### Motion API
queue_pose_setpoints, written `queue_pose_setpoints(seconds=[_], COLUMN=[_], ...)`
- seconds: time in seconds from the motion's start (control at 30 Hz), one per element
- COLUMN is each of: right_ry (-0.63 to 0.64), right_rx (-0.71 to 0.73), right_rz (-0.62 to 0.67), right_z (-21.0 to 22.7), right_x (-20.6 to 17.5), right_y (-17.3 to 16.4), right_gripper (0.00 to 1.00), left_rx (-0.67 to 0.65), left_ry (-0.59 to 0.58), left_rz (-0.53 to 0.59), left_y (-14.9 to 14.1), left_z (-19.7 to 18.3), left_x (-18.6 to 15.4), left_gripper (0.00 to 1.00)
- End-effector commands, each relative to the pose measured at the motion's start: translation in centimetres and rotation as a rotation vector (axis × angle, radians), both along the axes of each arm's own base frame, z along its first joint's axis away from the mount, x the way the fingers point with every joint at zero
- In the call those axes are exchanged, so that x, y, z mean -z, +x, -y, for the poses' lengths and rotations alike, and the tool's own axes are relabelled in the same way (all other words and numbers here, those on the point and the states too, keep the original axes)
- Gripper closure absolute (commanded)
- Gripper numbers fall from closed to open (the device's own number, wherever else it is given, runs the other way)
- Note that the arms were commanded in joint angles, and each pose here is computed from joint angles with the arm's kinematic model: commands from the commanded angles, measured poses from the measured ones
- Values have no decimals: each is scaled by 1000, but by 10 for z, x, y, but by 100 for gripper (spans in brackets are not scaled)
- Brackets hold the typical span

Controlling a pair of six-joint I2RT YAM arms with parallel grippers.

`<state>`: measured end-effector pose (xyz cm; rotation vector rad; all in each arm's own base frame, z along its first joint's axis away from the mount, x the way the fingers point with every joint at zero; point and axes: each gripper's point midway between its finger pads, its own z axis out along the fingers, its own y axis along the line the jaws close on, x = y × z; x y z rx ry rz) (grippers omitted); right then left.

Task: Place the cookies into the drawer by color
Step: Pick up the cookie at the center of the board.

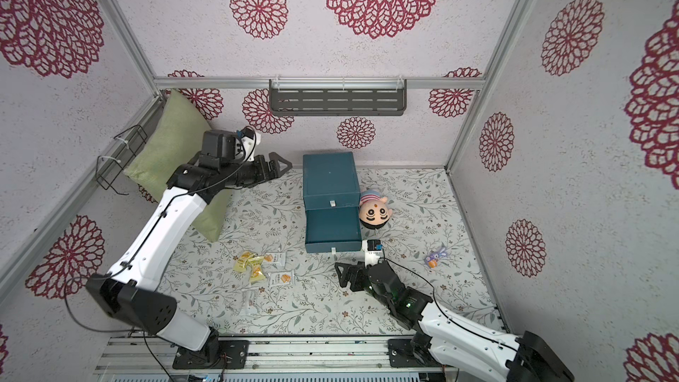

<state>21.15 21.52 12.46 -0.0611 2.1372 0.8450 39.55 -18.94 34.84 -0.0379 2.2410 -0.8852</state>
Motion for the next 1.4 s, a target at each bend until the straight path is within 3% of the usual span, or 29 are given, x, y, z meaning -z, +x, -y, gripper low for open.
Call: queue_pose_setpoints(seconds=[0.0,0.27,0.53,0.87,1.17,1.37], right_ry=[-101,-147,-207,-205,-347,-296], right_rx=[-44,-51,-104,-108,-173,-281], right_rz=[-25,-60,-115,-129,-167,-238], right_z=[14,31,25,25,25,9], right_x=[17,31,50,55,73,81], right_y=[-5,4,13,11,16,-3], right_gripper=[5,6,7,8,8,15], left_rx=[-77,-213,-286,-291,-250,-231], left_ry=[-22,-64,-14,-27,-30,-41], left_rz=[-27,-89,-162,-157,-146,-165], left_y=[-20,-86,-121,-129,-121,-118], left_z=[-16,-50,-72,-74,-66,-60], left_x=[25,87,135,143,144,154], left_gripper=[3,3,3,3,3,3])
